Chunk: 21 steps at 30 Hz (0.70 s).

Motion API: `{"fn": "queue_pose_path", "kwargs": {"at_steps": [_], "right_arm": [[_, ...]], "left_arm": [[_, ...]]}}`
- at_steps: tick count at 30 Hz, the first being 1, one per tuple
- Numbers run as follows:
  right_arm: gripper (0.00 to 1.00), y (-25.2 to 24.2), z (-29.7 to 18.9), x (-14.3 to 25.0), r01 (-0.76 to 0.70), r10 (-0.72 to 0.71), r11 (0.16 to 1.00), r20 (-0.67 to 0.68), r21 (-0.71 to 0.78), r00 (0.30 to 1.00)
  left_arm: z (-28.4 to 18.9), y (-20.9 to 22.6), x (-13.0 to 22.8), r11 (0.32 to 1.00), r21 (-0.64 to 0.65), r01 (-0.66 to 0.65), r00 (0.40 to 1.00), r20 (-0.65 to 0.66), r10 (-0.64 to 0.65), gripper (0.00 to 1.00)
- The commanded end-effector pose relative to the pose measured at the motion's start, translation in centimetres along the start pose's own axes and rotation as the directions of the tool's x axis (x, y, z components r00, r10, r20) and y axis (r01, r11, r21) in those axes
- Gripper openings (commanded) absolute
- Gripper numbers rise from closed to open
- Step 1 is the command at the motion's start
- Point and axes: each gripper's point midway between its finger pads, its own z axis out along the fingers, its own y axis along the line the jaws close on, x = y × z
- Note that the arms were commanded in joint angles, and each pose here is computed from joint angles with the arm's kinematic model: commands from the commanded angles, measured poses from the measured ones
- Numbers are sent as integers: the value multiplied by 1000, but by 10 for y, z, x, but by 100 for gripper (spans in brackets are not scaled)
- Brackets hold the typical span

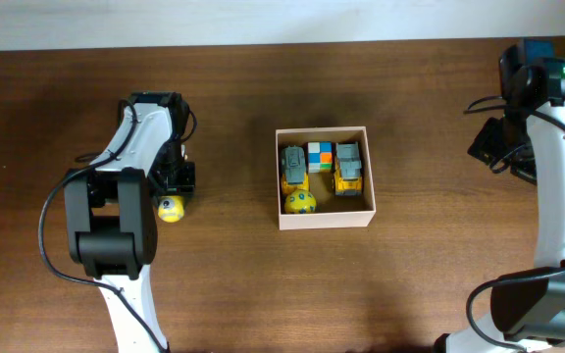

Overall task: Pack container
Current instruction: 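Lower the left gripper and grasp the yellow-and-grey ball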

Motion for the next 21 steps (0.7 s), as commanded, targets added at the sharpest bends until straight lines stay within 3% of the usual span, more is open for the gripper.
{"fn": "queue_pose_path", "kwargs": {"at_steps": [1,13,21], "right_arm": [[99,-2,-1,-1,-16,16,1000,7,1,1000],[99,-2,-1,-1,-16,16,1000,7,1,1000],[99,-2,-1,-1,-16,16,1000,7,1,1000]], "left_arm": [[-2,-3,4,1000,26,-5,1000,-6,6,46],[-6,-3,9,1000,28,-8,1000,-24,8,41],[-44,-27,-8,984,176,-41,998,61,30,41]]}}
